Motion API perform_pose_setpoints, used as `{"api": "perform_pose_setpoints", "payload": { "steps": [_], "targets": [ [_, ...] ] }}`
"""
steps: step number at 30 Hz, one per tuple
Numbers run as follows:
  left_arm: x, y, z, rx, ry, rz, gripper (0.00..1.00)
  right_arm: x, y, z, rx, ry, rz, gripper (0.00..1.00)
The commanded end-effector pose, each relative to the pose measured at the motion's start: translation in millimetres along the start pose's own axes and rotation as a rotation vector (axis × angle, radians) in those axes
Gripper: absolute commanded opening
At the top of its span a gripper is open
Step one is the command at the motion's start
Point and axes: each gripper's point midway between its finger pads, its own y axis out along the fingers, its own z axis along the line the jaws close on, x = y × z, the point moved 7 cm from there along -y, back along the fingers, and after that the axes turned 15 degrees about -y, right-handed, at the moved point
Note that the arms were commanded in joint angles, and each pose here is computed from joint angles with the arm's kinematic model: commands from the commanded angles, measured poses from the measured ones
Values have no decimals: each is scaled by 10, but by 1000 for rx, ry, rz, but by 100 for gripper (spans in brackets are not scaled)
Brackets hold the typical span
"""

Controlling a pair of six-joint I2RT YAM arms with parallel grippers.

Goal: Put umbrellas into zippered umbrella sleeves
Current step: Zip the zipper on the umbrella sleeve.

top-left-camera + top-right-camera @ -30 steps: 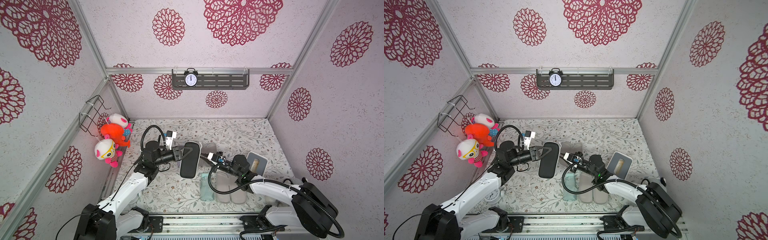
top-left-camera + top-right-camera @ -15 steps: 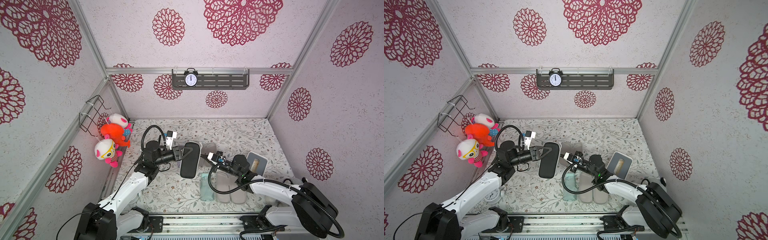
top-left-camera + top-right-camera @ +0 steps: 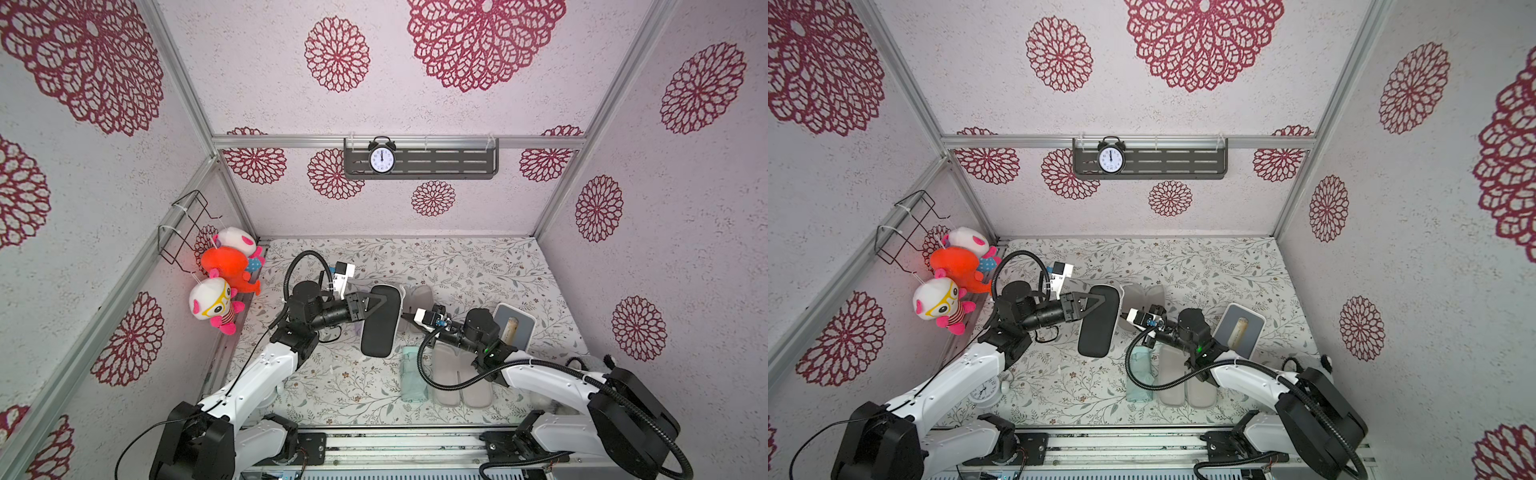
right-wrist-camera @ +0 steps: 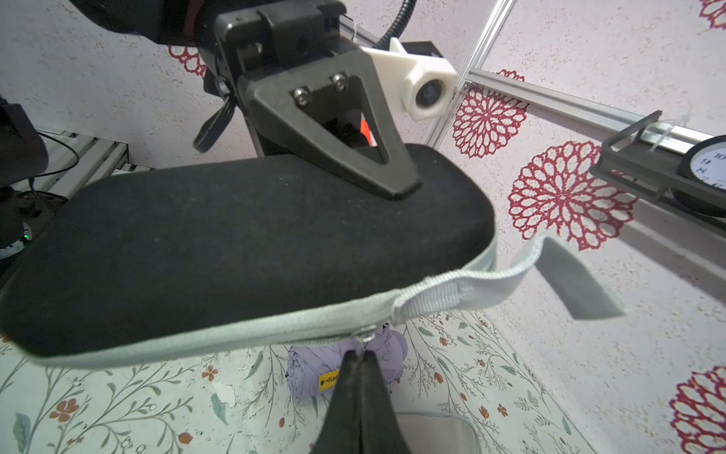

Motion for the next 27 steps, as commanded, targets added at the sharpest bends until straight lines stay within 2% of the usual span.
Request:
{"api": "perform_pose_setpoints", "payload": {
  "steps": [1, 15, 27],
  "targets": [
    [149, -21, -333, -104, 96, -54, 0, 108, 3, 72, 64, -20, -51, 0],
    [198, -16, -333, -101, 109, -65, 0, 168, 36, 425, 187, 11, -38, 0],
    [295, -81, -230, -64, 96, -113, 0, 199, -10, 636, 210, 49, -12, 0]
  ]
}}
